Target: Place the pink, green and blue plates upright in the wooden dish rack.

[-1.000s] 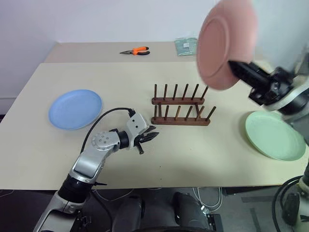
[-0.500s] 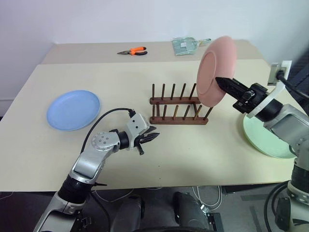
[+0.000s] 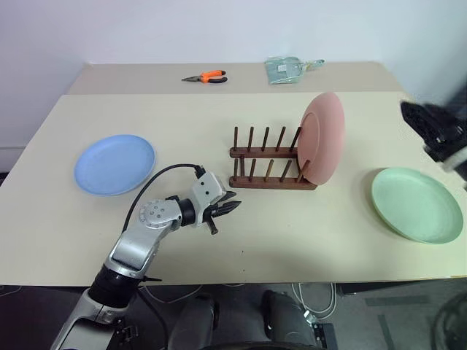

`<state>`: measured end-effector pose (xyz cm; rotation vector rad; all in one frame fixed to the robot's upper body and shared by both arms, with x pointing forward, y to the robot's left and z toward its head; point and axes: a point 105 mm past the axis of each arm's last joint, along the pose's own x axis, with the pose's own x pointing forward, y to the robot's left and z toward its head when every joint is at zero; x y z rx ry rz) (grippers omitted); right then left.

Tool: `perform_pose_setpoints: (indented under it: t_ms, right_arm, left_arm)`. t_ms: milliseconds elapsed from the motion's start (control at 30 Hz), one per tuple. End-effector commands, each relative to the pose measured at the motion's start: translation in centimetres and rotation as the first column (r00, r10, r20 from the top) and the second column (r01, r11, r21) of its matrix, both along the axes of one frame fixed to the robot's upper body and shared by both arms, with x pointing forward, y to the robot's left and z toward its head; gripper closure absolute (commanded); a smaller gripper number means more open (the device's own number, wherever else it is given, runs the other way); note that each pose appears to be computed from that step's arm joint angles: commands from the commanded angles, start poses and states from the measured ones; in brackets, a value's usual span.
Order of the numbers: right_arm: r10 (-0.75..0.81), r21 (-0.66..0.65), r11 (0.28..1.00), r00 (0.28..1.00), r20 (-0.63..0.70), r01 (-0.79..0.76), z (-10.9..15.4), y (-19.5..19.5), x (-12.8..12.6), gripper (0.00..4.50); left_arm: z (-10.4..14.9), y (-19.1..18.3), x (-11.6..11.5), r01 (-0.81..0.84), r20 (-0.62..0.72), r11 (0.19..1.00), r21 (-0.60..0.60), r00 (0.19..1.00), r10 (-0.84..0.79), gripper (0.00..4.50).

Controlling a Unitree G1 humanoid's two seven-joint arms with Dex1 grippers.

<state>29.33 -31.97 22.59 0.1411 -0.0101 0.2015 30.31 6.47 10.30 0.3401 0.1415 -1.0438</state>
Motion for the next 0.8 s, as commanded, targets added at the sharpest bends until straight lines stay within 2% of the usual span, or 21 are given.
perform_pose_setpoints:
  t_ms: [33, 100, 200, 267, 367, 433, 567, 600, 733, 767, 800]
  right_arm:
    - [0.023, -0.244, 0.968, 0.993, -0.119, -0.052, -2.9, 0.7, -0.8, 0.1]
    - [0.044, -0.295, 0.951, 0.985, -0.165, -0.092, -4.2, 1.3, -1.2, 0.1]
    - [0.025, -0.425, 0.889, 0.945, -0.326, -0.17, -9.0, 2.0, -1.7, 0.1]
    - [-0.019, -0.471, 0.865, 0.926, -0.377, -0.174, -10.8, 1.5, -1.6, 0.1]
    - [-0.085, -0.524, 0.837, 0.909, -0.408, -0.156, -12.2, 1.0, -1.1, 0.88]
    - [-0.108, -0.556, 0.817, 0.907, -0.408, -0.153, -12.6, 0.7, -0.9, 1.86]
    - [-0.114, -0.555, 0.825, 0.931, -0.346, -0.105, -11.1, 0.7, 0.3, 3.8]
    - [-0.116, -0.561, 0.822, 0.936, -0.332, -0.097, -10.7, 0.7, 0.5, 4.41]
    - [-0.124, -0.565, 0.824, 0.962, -0.243, -0.037, -8.1, 0.6, 1.5, 4.47]
    - [-0.114, -0.562, 0.827, 0.972, -0.206, -0.022, -7.0, 0.8, 1.8, 4.47]
    - [-0.078, -0.535, 0.845, 0.991, -0.107, 0.009, -4.2, 1.6, 2.5, 4.47]
  left_arm:
    - [0.7, -0.6, -0.1, 0.04, 0.04, 0.999, 0.001, 0.998, -0.04, 3.43]
    - [0.7, -0.6, -0.1, 0.045, 0.041, 0.999, 0.002, 0.998, -0.045, 3.43]
    - [1.1, -0.9, -0.1, 0.067, 0.043, 0.998, -0.001, 0.997, -0.067, 3.43]
    - [1.2, -1.1, -0.2, 0.077, 0.044, 0.997, -0.003, 0.996, -0.076, 3.43]
    - [1.3, -1.1, -0.3, 0.08, 0.045, 0.997, -0.003, 0.996, -0.08, 3.43]
    - [1.2, -1.0, -0.3, 0.078, 0.045, 0.997, -0.002, 0.996, -0.078, 3.43]
    - [1.1, -0.8, -0.5, 0.069, 0.044, 0.998, 0.001, 0.997, -0.069, 3.43]
    - [1.1, -0.8, -0.5, 0.068, 0.043, 0.998, 0.001, 0.997, -0.068, 3.43]
    - [1.0, -0.7, -0.5, 0.058, 0.048, 0.998, 0.004, 0.997, -0.058, 3.43]
    - [1.0, -0.6, -0.5, 0.055, 0.049, 0.998, 0.003, 0.997, -0.055, 3.43]
    - [1.2, -0.5, -0.4, 0.046, 0.049, 0.999, -0.006, 0.998, -0.046, 3.43]
